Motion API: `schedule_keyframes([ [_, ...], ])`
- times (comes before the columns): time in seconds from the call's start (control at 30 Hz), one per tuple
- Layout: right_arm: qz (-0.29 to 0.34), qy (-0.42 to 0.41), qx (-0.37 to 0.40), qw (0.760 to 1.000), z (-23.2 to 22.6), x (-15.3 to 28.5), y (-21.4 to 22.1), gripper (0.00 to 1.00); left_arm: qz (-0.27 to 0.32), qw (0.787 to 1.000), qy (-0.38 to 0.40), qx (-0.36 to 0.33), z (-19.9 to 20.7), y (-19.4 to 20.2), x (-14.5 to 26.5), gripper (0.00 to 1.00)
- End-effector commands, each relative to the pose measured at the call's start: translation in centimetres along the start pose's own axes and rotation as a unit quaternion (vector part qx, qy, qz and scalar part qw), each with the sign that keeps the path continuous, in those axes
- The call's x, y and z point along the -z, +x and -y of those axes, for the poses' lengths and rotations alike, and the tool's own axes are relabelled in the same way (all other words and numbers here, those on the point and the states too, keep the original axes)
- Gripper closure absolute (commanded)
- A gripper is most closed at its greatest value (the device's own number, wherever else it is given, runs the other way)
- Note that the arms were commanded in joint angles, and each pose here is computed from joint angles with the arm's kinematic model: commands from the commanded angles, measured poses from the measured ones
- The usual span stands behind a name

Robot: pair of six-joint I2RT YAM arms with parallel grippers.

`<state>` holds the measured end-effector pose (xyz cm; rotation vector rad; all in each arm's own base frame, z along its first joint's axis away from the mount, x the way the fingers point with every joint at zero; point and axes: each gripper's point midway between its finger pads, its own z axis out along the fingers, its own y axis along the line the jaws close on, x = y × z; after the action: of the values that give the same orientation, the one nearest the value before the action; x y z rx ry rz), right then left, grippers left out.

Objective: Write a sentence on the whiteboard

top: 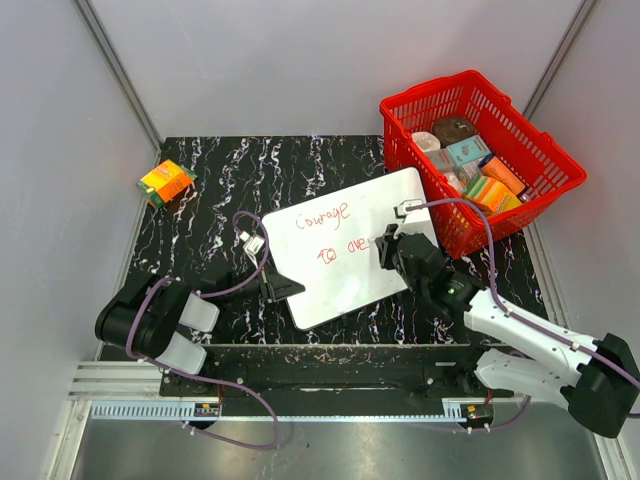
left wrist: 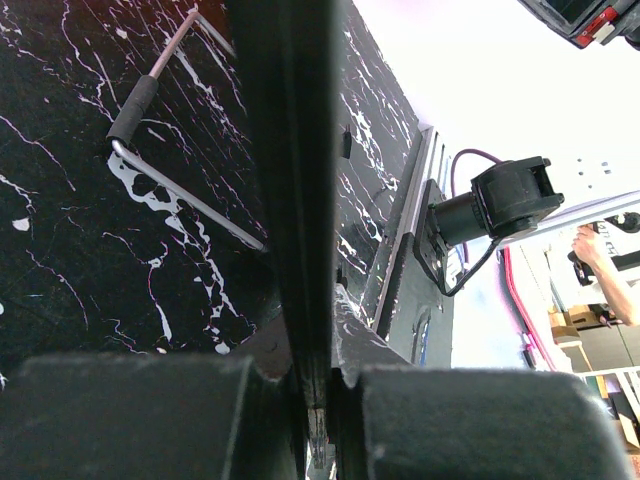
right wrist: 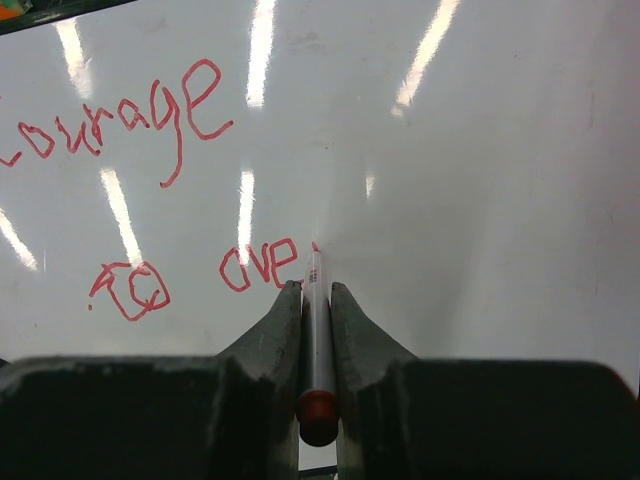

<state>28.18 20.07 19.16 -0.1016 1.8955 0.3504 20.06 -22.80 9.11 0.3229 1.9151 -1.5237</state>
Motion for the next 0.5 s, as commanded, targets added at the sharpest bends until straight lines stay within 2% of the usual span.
schedule_keyframes([
  [0.0,0.011,0.002,-0.014,1.0,0.4,0.3,-0.4,1.0,0.01,0.998,-0.043,-0.042,-2.1,-0.3,-0.3,1.0],
  [0.47,-0.014,0.002,-0.009,1.0,1.0,0.9,1.2,1.0,0.008,0.998,-0.043,-0.043,-2.1,-0.3,-0.4,1.0],
])
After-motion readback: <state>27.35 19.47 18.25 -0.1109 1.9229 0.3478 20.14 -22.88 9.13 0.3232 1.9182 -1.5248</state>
